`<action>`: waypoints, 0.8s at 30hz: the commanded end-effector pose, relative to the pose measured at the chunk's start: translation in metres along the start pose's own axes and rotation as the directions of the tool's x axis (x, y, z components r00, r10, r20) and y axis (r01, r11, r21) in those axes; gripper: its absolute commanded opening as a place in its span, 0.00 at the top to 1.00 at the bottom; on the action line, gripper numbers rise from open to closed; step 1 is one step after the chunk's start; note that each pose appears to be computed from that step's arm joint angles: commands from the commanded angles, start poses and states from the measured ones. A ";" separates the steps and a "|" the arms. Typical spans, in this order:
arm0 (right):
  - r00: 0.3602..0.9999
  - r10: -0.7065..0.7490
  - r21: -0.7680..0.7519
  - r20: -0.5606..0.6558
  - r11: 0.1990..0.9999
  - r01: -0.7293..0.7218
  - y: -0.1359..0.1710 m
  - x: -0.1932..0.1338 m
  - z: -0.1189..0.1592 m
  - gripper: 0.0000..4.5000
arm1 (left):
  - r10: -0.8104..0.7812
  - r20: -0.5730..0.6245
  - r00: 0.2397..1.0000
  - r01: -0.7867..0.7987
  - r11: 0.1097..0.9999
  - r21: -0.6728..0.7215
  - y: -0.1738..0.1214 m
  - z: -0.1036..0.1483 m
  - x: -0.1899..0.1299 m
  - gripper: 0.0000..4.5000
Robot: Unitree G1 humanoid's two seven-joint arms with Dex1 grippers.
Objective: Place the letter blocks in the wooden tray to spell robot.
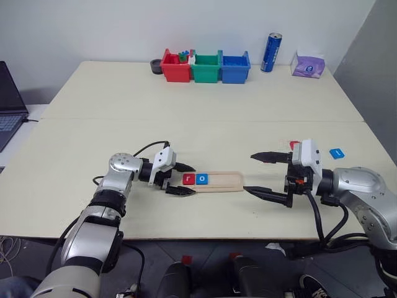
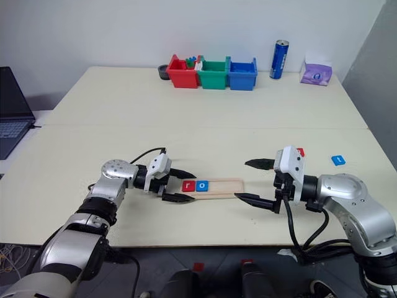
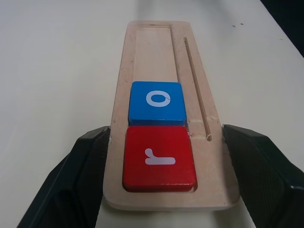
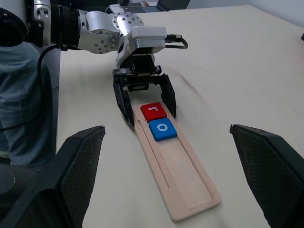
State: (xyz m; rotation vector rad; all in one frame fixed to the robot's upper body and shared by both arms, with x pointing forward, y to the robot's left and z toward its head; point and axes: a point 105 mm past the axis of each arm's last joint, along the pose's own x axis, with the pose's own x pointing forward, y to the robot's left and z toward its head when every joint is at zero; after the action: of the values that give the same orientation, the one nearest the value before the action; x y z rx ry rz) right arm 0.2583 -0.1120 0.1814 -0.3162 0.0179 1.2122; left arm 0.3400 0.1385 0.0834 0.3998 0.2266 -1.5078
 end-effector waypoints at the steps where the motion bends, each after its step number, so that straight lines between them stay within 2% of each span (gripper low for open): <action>1: 1.000 -0.005 -0.061 0.031 0.998 0.007 0.003 -0.003 0.014 0.00 | -0.023 -0.002 1.000 0.023 0.998 0.056 0.002 0.008 0.001 0.25; 10: 0.999 -0.012 -0.064 0.039 0.998 0.014 0.001 0.001 0.013 0.00 | -0.010 -0.017 1.000 0.012 0.996 0.092 0.003 0.003 0.004 0.25; 12: 0.999 -0.011 -0.064 0.039 0.998 0.013 0.001 0.002 0.013 0.00 | -0.003 -0.019 1.000 0.005 0.995 0.097 0.004 0.002 0.004 0.08; 14: 0.999 -0.010 -0.064 0.039 0.998 0.013 0.001 0.003 0.013 0.00 | 0.001 -0.021 1.000 0.001 0.995 0.099 0.004 0.002 0.003 0.01; 24: 0.998 -0.040 -0.036 0.045 0.998 0.042 -0.002 0.004 0.010 0.00 | 0.014 -0.015 1.000 -0.012 0.993 0.114 0.008 0.011 -0.012 0.01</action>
State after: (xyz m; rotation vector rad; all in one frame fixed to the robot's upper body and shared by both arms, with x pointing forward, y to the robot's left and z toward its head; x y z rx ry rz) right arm 0.2601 -0.1071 0.1821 -0.3044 -0.0042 1.1933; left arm 0.3413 0.1416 0.0805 0.4775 0.2038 -1.5165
